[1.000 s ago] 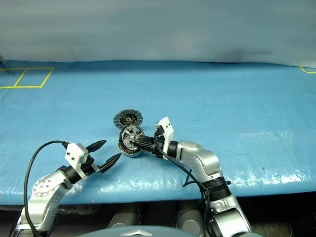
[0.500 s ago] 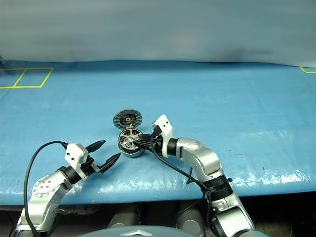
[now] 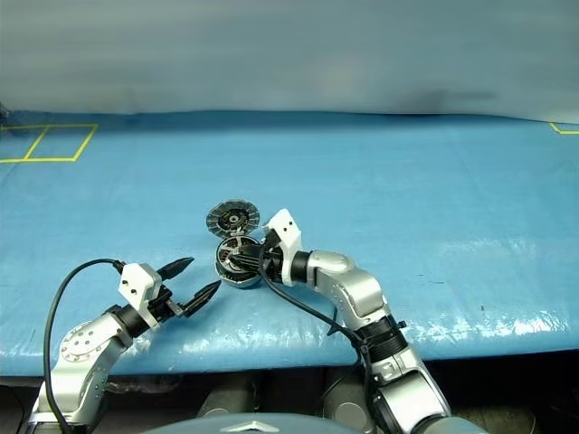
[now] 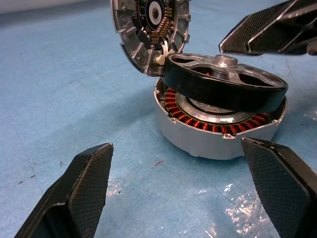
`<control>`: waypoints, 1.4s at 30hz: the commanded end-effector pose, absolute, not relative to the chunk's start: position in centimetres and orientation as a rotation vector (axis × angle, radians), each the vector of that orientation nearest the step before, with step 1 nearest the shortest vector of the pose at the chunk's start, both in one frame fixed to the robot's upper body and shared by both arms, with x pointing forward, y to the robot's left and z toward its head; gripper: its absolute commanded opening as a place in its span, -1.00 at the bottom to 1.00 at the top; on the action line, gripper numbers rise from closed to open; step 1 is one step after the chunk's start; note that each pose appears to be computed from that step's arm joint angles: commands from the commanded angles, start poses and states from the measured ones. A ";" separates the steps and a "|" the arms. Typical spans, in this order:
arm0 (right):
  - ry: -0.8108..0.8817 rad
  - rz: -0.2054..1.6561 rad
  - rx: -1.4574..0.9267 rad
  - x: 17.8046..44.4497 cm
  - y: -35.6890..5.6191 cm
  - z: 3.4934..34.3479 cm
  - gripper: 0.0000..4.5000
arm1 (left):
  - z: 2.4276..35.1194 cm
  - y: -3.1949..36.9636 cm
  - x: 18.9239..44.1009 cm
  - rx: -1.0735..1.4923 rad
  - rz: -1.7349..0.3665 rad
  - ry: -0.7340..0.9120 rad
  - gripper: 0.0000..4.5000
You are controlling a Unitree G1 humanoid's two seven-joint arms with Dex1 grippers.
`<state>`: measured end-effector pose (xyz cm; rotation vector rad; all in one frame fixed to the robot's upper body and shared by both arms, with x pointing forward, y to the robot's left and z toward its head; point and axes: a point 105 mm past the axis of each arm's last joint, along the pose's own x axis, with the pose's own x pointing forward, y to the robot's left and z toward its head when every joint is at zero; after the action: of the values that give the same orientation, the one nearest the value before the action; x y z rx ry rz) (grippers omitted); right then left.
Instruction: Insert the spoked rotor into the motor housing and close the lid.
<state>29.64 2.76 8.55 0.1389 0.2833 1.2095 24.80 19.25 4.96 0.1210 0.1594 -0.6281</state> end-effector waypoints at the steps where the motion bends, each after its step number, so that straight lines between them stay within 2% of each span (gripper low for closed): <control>1: 0.264 1.192 -0.023 29.9 3.2 7.4 -0.31 | 5.5 19.4 24.8 0.139 -0.619 0.133 1.00; 5: 0.204 1.154 -0.217 30.5 2.6 7.0 -0.31 | 5.4 19.5 24.6 0.140 -0.609 0.138 1.00; 14: 0.177 1.189 -0.348 29.6 2.3 6.6 -0.31 | 5.3 19.4 24.7 0.135 -0.608 0.140 1.00; 21: 0.235 1.185 -0.357 29.6 2.0 5.7 -0.31 | 5.3 19.3 24.8 0.138 -0.612 0.139 1.00; 28: 0.250 1.145 -0.380 30.2 0.9 6.2 -0.31 | 5.2 19.4 24.6 0.136 -0.608 0.144 1.00; 42: 0.235 1.154 -0.422 29.7 1.3 6.8 -0.31 | 5.1 19.4 24.6 0.132 -0.608 0.145 1.00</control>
<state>29.66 2.01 8.12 -0.3890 0.1738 1.1766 24.57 19.53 4.60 0.1175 0.1729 -0.6038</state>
